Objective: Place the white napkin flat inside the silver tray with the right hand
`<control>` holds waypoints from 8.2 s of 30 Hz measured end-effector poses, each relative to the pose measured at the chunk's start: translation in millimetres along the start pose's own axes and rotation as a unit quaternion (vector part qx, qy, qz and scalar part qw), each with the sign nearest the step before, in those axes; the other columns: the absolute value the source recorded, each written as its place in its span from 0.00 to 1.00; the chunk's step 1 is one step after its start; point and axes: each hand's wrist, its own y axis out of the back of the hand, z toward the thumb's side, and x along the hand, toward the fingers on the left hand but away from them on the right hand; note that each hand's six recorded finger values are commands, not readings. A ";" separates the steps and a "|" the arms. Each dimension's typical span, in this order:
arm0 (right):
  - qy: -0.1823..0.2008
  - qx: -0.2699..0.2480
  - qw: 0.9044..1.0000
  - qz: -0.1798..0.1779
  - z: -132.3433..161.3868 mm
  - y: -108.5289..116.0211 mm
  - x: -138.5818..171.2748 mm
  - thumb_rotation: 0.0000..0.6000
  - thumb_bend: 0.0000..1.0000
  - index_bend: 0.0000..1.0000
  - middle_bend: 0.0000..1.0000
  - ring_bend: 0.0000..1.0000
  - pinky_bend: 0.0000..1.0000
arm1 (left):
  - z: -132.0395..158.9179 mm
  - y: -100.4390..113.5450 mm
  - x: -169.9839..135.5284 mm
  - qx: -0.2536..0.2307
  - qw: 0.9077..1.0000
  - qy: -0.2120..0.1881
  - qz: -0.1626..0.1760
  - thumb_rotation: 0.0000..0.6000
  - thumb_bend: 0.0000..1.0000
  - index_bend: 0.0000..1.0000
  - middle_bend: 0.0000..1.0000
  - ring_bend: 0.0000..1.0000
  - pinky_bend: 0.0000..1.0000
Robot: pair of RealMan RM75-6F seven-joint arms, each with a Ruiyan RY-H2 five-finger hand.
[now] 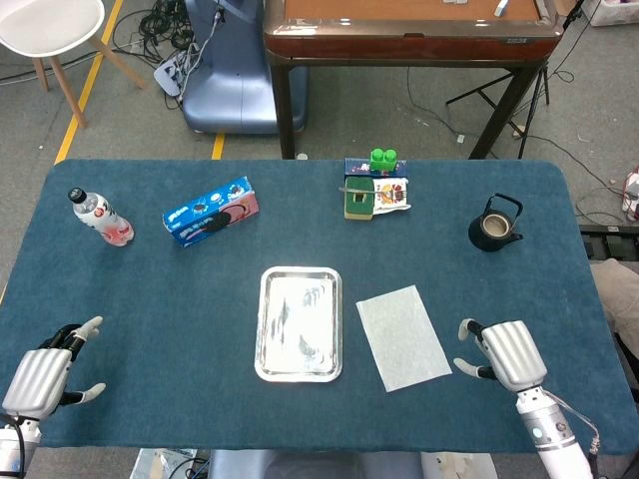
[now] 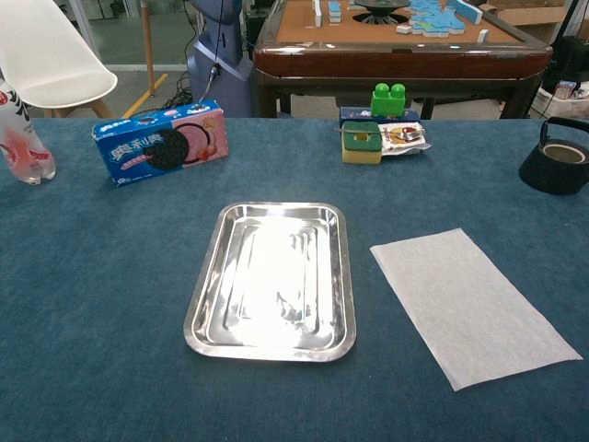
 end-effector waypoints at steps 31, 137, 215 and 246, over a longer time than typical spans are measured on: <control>0.059 0.023 0.995 0.078 46.8 -63.0 -2.4 1.00 0.00 0.53 1.00 1.00 1.00 | -3.3 2.4 0.5 -0.005 1.000 0.003 0.002 1.00 0.01 0.13 0.29 0.17 0.34; 0.054 -0.011 0.996 0.075 65.0 -98.0 -31.5 1.00 0.48 0.56 1.00 1.00 1.00 | -9.8 11.3 -2.7 -0.013 1.000 0.011 0.007 1.00 0.01 0.13 0.30 0.18 0.34; 0.091 -0.055 0.994 -0.033 264.0 -61.6 -120.1 1.00 0.53 0.61 1.00 1.00 1.00 | -12.7 24.2 -7.2 -0.029 0.999 0.010 0.020 1.00 0.01 0.13 0.30 0.18 0.34; 0.054 -0.081 0.995 -0.029 272.1 -68.6 -135.2 1.00 0.30 0.52 1.00 1.00 1.00 | -11.3 24.4 -8.7 -0.030 0.999 0.009 0.016 1.00 0.01 0.13 0.30 0.18 0.34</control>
